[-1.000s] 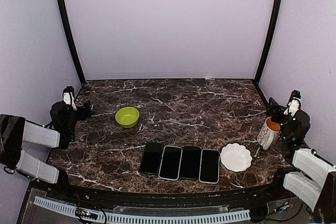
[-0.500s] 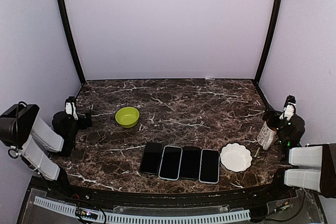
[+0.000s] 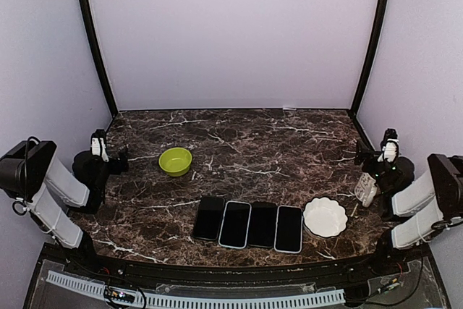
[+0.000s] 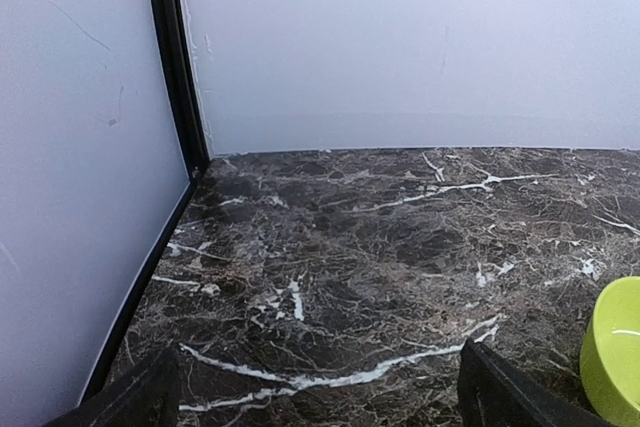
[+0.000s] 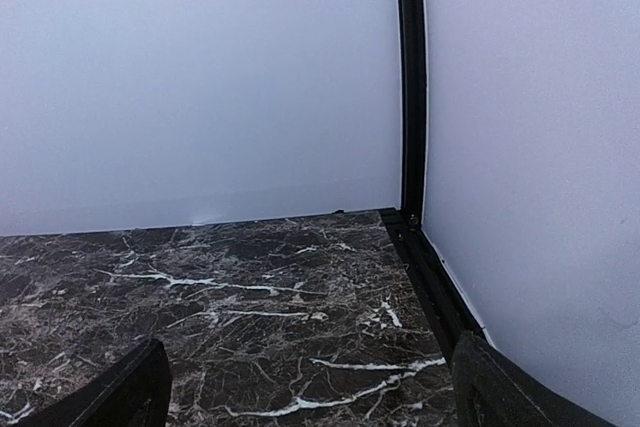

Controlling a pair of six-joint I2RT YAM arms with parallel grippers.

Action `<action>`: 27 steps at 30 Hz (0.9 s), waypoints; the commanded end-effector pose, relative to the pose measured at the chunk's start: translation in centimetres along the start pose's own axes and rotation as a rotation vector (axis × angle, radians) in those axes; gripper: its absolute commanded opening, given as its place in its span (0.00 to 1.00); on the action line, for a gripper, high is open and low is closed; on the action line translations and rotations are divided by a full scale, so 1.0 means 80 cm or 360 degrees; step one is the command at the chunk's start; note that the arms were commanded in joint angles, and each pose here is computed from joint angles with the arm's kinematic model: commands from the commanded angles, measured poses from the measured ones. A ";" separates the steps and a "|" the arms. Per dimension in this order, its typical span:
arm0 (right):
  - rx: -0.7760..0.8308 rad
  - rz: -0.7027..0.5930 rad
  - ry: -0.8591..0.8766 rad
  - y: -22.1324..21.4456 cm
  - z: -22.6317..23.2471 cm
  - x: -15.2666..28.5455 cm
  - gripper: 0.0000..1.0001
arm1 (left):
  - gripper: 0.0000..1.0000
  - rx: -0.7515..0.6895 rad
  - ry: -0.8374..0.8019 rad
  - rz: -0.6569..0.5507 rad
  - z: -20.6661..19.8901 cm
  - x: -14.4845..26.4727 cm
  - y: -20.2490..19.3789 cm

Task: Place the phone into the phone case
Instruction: Press the corner of the phone case at the top left corner of the phone case.

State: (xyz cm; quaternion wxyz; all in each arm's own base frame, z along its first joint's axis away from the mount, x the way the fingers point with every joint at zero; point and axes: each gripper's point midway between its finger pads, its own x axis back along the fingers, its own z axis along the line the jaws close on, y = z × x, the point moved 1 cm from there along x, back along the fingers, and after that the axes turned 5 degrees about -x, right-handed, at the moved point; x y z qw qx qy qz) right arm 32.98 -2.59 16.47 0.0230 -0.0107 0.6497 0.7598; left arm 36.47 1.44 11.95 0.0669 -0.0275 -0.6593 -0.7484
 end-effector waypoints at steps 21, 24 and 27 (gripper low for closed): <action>-0.0031 0.0092 -0.0022 -0.021 -0.008 -0.036 0.98 | 0.99 -0.0058 -0.0170 -0.0008 -0.019 -0.014 0.011; -0.0039 0.0099 -0.0065 -0.022 -0.012 -0.040 0.98 | 0.99 -0.0058 -0.0171 -0.0007 -0.019 -0.014 0.011; -0.0032 0.0112 -0.0093 -0.024 -0.013 -0.040 0.99 | 0.99 -0.0058 -0.0170 -0.0007 -0.019 -0.014 0.011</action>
